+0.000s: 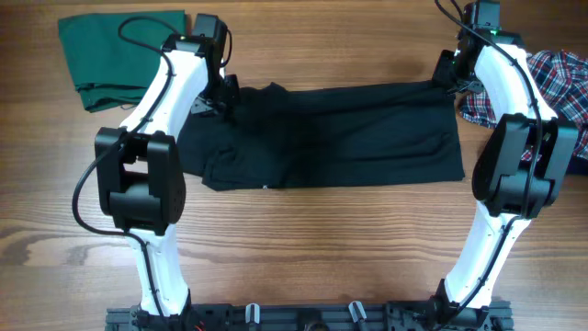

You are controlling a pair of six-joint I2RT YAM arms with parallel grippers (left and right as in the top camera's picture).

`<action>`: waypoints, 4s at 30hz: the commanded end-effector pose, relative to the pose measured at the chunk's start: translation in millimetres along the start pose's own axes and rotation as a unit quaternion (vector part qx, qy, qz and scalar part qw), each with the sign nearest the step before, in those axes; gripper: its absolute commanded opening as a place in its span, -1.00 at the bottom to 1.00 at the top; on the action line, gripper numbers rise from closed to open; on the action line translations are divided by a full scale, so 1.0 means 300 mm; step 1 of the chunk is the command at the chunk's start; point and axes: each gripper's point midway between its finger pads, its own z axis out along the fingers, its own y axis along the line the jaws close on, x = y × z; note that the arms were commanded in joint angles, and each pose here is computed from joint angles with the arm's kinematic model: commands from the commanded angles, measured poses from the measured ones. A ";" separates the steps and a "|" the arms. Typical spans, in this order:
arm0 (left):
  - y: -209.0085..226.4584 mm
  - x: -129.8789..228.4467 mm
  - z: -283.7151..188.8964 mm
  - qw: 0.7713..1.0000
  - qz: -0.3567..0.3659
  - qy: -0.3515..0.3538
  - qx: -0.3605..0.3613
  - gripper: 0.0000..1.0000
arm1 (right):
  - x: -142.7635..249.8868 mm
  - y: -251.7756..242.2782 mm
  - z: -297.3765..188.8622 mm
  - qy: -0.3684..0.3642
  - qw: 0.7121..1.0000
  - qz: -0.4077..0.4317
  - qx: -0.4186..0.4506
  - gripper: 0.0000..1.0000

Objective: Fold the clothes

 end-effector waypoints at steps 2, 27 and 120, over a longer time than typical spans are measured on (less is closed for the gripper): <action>0.053 0.009 -0.039 0.999 -0.006 -0.003 -0.032 -0.51 | -0.040 -0.021 -0.067 -0.024 1.000 0.013 0.012 -0.91; -0.111 -0.039 -0.055 0.995 0.002 -0.020 0.102 -0.02 | -0.126 0.105 -0.086 -0.078 0.991 -0.071 -0.087 0.46; -0.103 -0.010 -0.050 0.993 0.062 -0.008 0.097 0.25 | 0.256 0.049 -0.166 0.169 0.978 0.070 -0.102 -0.43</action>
